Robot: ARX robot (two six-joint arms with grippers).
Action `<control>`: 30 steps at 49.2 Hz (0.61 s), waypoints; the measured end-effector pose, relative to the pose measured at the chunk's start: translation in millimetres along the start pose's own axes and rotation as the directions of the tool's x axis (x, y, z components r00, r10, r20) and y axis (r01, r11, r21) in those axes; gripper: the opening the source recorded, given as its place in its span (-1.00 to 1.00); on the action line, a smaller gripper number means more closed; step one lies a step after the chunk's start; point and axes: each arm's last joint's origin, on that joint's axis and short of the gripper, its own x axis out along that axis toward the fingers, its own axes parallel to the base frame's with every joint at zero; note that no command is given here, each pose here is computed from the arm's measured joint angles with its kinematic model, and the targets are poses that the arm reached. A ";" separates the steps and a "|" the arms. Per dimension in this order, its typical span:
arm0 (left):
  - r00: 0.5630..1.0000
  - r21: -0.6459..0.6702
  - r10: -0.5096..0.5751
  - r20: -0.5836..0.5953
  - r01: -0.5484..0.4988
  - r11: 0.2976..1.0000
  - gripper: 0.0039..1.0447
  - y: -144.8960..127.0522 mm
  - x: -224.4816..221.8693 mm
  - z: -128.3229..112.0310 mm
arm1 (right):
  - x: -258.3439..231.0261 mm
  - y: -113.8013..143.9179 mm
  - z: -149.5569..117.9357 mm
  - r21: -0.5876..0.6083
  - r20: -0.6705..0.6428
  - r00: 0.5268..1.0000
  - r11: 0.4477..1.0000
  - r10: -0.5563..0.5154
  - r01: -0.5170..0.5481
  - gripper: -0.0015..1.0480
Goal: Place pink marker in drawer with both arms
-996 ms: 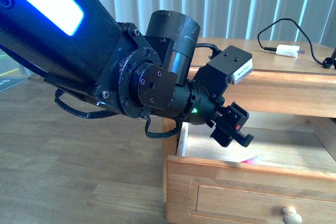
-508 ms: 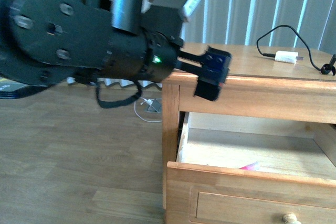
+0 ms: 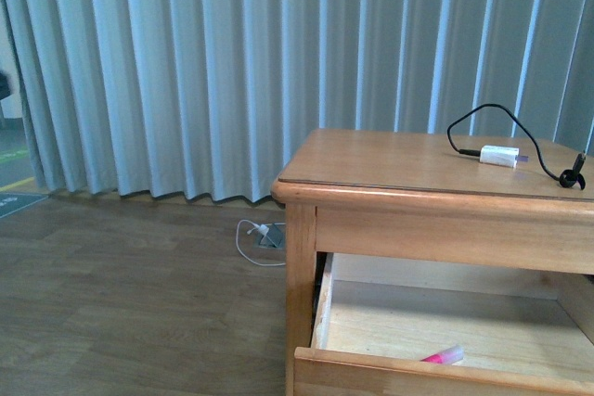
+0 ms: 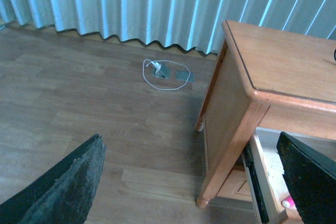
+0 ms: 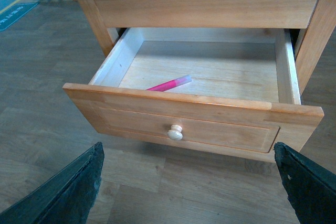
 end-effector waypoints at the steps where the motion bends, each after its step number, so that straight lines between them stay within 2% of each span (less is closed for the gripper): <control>1: 1.000 -0.001 0.011 -0.002 -0.011 1.000 0.89 1.8 -4.5 -2.3 | 0.0 0.0 0.0 0.000 0.000 1.000 1.000 0.000 0.000 0.84; 5: 0.999 -0.009 0.047 -0.008 -0.047 0.999 0.89 9.0 -24.9 -12.5 | 0.0 0.0 0.0 0.000 0.000 1.000 1.000 0.000 0.000 0.84; 14: 0.999 -0.002 0.046 0.011 -0.046 0.999 0.85 10.0 -28.4 -12.0 | 0.0 0.0 0.0 0.000 0.000 1.000 1.000 0.001 -0.001 0.84; 17: 0.998 0.048 0.037 0.052 -0.040 0.998 0.61 12.5 -32.3 -18.0 | 0.0 0.0 0.0 0.000 0.000 1.000 1.000 0.001 -0.001 0.84; 23: 0.998 0.090 0.040 0.054 -0.045 0.995 0.23 18.6 -40.7 -35.5 | 0.0 0.0 0.0 0.000 0.000 1.000 1.000 0.002 -0.002 0.84; 30: 0.999 0.113 0.035 0.041 -0.039 0.993 -0.46 33.5 -53.2 -61.2 | 0.0 0.0 0.0 0.000 0.000 1.000 1.000 0.001 -0.001 0.84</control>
